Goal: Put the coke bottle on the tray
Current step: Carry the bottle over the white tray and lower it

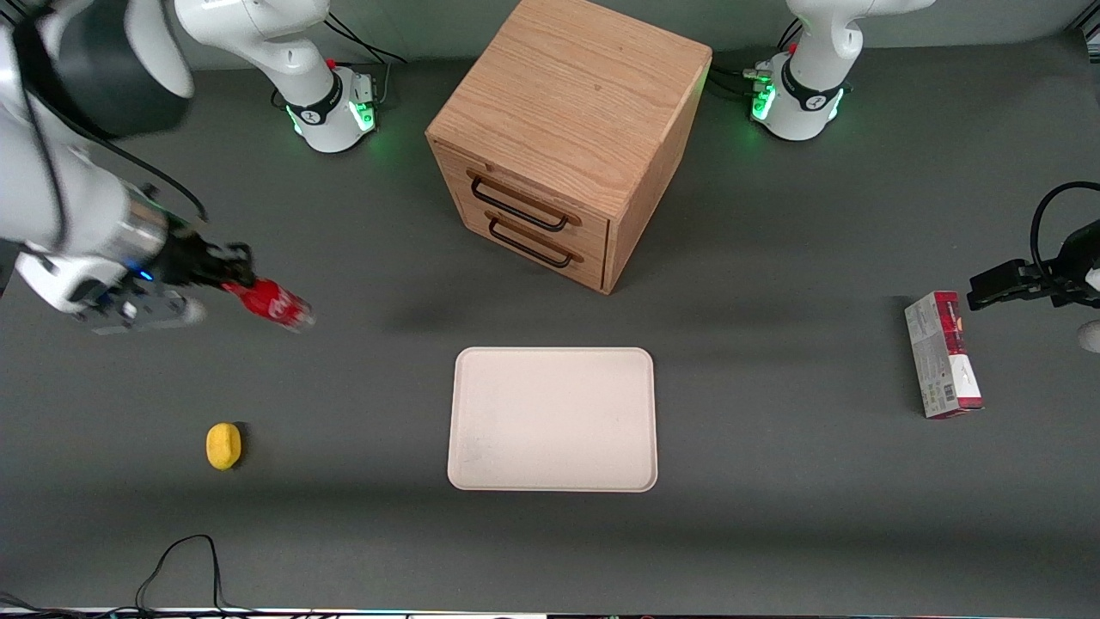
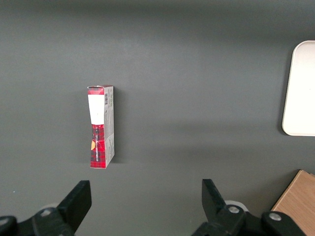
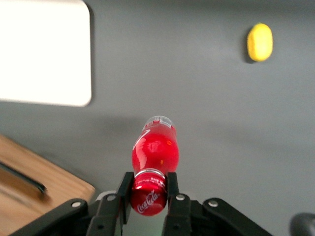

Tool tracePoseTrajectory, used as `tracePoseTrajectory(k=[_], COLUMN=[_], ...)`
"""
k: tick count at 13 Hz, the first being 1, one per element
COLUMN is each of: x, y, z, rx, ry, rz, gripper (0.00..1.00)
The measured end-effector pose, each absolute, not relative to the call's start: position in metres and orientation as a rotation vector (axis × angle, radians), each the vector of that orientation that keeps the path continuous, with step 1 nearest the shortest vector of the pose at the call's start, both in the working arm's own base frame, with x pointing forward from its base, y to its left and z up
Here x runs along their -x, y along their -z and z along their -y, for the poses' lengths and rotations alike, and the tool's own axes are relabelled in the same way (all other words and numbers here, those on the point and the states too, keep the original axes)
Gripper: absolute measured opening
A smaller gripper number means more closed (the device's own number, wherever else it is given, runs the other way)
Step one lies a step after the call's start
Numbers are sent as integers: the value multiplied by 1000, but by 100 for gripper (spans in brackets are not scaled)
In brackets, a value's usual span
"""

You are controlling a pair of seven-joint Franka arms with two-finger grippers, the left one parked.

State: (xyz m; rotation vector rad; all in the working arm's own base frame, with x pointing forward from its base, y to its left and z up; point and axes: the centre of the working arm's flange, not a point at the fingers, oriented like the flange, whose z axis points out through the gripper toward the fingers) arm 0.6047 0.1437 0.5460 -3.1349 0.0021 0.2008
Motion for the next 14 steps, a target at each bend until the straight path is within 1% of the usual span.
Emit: tracePoseTrajectory(k=[1,4,6,8,13,14], x=[-622,-668,-689,-701,-709,-710], y=[-534,-484,-450,-421,-357,-352], z=[-172,-248,-275,-295,-331,-333], rx=[3141,3122,3080,3047,3039,3040], ry=[-213,-186,-121,-58,27,30], rz=[-69,-301,-394,-450,-450,-447], gripper=[31,31,31,31,31,31])
